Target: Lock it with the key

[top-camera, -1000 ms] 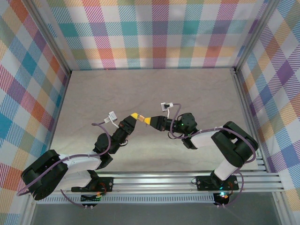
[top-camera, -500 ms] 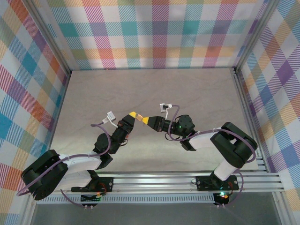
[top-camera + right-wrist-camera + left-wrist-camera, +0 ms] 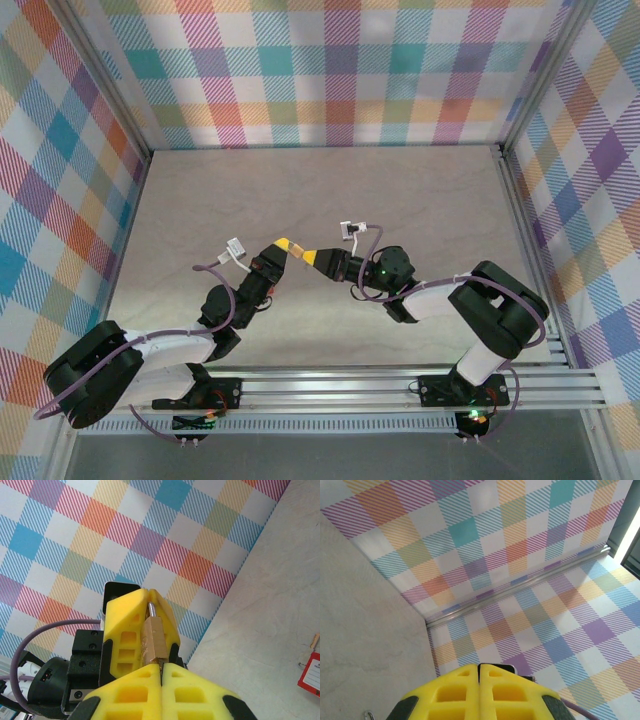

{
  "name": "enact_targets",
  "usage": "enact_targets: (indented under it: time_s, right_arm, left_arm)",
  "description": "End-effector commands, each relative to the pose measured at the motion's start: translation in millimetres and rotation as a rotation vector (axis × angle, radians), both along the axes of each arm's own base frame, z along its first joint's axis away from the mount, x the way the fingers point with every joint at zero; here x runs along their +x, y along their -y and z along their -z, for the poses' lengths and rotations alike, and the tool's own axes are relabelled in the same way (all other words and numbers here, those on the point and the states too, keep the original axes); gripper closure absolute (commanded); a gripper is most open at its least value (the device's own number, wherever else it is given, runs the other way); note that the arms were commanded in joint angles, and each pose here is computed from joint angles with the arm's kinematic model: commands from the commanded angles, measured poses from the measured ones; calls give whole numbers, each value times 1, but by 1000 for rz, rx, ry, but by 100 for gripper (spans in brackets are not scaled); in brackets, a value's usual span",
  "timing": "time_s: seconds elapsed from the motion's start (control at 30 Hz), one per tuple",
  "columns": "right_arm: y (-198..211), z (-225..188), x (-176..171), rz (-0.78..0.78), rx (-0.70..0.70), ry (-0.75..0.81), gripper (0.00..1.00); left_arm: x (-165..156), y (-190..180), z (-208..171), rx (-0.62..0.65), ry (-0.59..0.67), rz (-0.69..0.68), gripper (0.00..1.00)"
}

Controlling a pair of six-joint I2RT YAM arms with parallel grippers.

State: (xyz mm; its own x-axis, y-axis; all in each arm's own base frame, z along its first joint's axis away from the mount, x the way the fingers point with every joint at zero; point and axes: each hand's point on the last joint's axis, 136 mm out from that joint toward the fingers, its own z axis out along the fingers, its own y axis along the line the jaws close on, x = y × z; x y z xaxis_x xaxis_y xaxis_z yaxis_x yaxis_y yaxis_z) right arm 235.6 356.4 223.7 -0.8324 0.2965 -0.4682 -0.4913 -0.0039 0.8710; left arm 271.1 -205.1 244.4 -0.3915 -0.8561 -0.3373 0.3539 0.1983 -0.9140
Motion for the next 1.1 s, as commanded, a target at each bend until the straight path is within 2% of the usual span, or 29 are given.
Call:
enact_targets:
  time_s: [0.0, 0.53, 1.07]
  right_arm:
    - [-5, -6, -26, -87, 20, 31, 100]
    - [-2, -1, -33, -87, 13, 25, 100]
    - [18, 1, -34, -34, 4, 37, 100]
  left_arm:
    - [6, -20, -32, -106, 59, -94, 100]
    - [18, -37, -40, -151, 58, -165, 100]
    - [24, -43, -37, -141, 56, -163, 100]
